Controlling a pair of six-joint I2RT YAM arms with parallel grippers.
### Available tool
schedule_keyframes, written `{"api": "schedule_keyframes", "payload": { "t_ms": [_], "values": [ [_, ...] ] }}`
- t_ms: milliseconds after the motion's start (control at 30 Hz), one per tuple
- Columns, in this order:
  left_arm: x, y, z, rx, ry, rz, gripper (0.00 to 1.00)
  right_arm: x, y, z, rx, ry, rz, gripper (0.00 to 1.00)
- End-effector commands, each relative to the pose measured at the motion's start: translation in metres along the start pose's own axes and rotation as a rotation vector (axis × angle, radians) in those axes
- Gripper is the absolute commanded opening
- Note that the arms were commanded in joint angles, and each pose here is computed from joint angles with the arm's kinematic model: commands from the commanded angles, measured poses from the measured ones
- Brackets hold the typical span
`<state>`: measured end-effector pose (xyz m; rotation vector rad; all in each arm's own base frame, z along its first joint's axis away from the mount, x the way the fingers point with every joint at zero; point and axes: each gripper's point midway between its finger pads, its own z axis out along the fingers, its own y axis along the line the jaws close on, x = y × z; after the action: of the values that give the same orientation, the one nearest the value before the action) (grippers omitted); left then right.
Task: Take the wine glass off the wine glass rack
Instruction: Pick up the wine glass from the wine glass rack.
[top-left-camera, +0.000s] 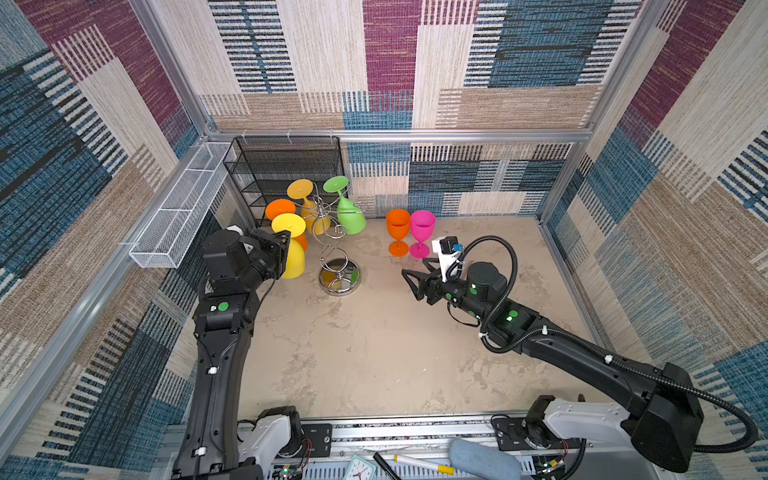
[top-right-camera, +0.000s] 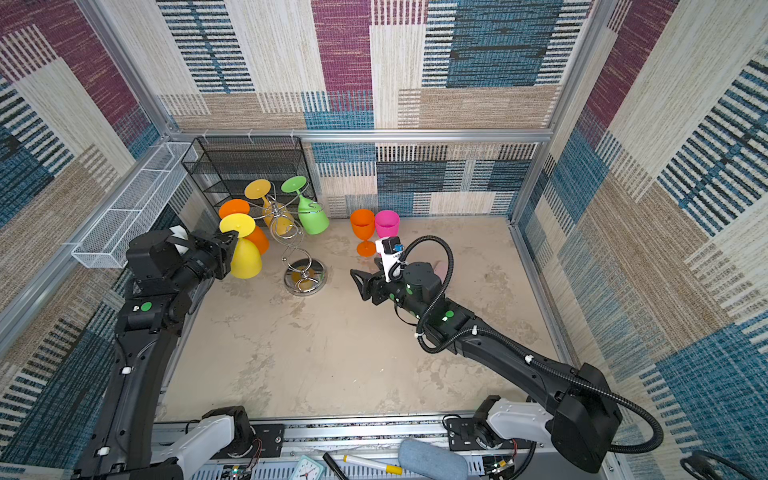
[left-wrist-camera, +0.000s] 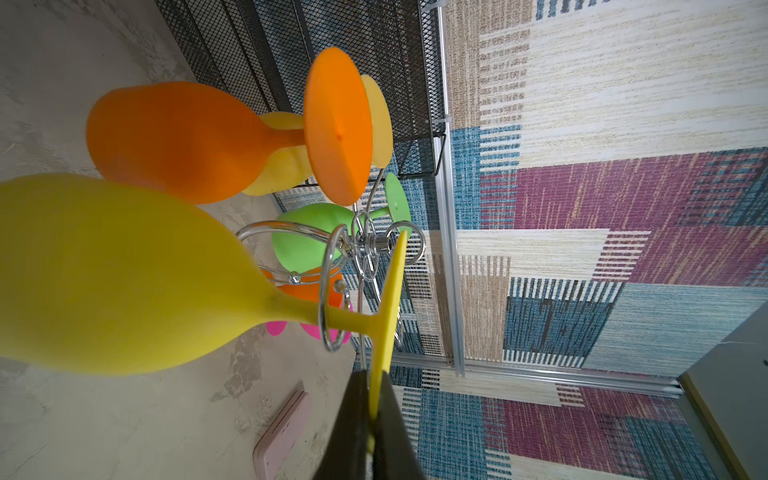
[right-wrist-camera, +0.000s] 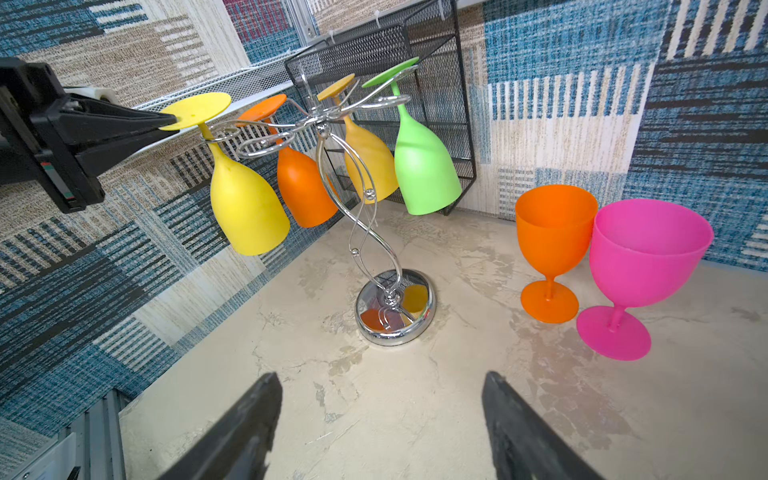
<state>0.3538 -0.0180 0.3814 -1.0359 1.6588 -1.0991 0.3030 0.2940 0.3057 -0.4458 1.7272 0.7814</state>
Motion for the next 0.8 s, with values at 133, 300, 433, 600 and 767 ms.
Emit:
{"api": "schedule_keyframes", "payload": {
  "t_ms": [133, 300, 433, 600, 767],
  "values": [
    [-0.009, -0.012, 0.009, 0.032, -0.019, 0.05, 0.0, -0.011, 0.002, -0.001, -0.001, -0.036, -0.005, 0.78],
    [-0.01, -0.019, 0.014, 0.053, -0.011, 0.048, 0.0, -0.01, 0.001, -0.001, 0.001, -0.035, -0.006, 0.78],
    [-0.011, -0.025, 0.013, 0.068, -0.01, 0.06, 0.0, -0.011, 0.001, -0.001, 0.002, -0.037, -0.007, 0.78],
    [-0.009, -0.029, 0.019, 0.085, 0.015, 0.061, 0.0, -0.01, 0.001, -0.001, 0.001, -0.034, -0.008, 0.78],
    [-0.005, -0.028, 0.027, 0.084, 0.055, 0.056, 0.0, -0.009, 0.0, -0.002, 0.006, -0.034, -0.01, 0.78]
  ]
}}
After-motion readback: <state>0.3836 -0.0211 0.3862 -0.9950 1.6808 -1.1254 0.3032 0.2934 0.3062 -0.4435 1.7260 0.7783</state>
